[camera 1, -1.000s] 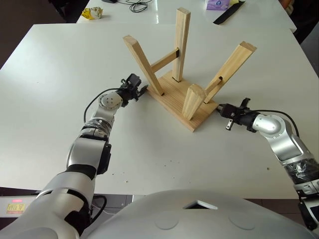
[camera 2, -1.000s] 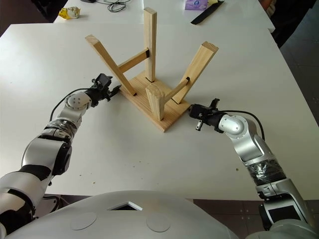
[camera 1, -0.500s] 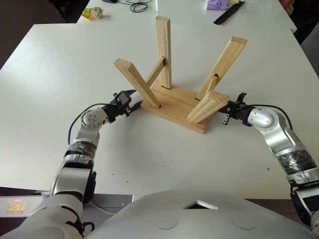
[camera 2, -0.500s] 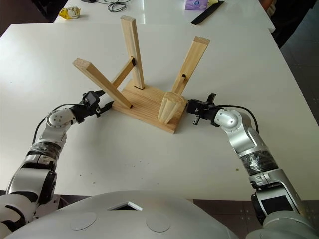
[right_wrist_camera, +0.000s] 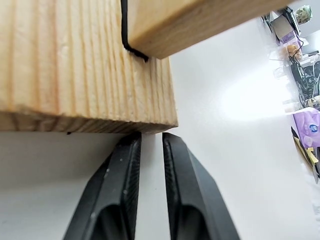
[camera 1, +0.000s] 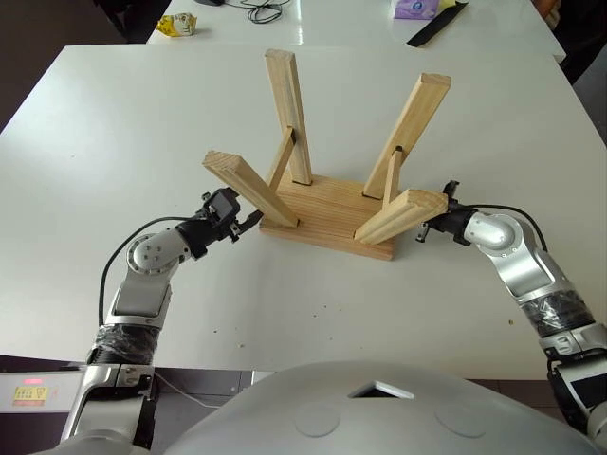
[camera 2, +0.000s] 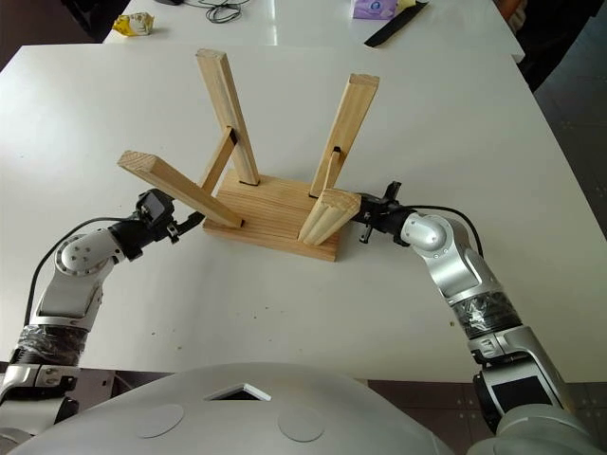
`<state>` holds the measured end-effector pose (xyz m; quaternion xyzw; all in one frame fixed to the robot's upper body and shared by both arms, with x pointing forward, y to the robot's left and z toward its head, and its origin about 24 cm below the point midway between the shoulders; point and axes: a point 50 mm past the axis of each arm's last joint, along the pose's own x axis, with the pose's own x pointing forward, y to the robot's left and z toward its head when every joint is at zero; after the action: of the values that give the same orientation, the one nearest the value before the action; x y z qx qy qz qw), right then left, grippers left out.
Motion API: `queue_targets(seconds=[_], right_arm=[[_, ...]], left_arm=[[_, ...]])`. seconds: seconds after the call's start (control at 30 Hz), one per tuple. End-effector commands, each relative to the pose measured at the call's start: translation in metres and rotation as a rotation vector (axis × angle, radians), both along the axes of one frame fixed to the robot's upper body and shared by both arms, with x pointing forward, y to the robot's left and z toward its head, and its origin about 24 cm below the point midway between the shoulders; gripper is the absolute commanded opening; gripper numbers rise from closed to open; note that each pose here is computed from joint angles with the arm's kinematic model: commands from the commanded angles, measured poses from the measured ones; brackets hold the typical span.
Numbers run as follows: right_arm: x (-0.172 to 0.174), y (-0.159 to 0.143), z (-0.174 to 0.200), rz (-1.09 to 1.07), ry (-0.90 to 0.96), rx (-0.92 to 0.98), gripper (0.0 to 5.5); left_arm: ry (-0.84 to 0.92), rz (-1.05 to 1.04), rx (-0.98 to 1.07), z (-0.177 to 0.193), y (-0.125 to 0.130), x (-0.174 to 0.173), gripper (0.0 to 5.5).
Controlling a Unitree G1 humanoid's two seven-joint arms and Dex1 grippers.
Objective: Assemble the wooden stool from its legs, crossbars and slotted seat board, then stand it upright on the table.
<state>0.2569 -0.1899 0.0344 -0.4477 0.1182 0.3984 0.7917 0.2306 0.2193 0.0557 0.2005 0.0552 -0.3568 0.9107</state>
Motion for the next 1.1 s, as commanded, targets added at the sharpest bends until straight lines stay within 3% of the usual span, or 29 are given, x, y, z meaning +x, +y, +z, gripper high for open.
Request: queue_targets(seconds=[0.03, 0.47, 0.73, 0.87, 1.0, 1.1], right_arm=[[-0.012, 0.004, -0.012, 0.022, 0.072, 0.007, 0.78], [-0.013, -0.009, -0.006, 0.003, 0.057, -0.004, 0.78], [-0.018, -0.009, -0.004, 0.004, 0.057, 0.024, 0.78], [-0.032, -0.026, -0.002, -0.055, 0.084, 0.045, 0.78], [-0.048, -0.051, 0.008, -0.172, 0.128, 0.092, 0.78], [-0.062, -0.056, 0.014, -0.231, 0.187, 0.155, 1.19]], left_arm=[[0.022, 0.019, 0.003, 0.006, 0.005, -0.006, 2.71], [0.206, 0.003, 0.057, -0.037, 0.012, -0.038, 2.71], [0.258, -0.088, 0.066, -0.033, 0.006, -0.053, 2.71], [0.277, -0.124, 0.061, -0.028, 0.003, -0.061, 2.71], [0.26, -0.049, 0.055, -0.021, 0.016, -0.053, 2.71], [0.235, -0.003, 0.073, -0.014, 0.03, -0.047, 2.67]])
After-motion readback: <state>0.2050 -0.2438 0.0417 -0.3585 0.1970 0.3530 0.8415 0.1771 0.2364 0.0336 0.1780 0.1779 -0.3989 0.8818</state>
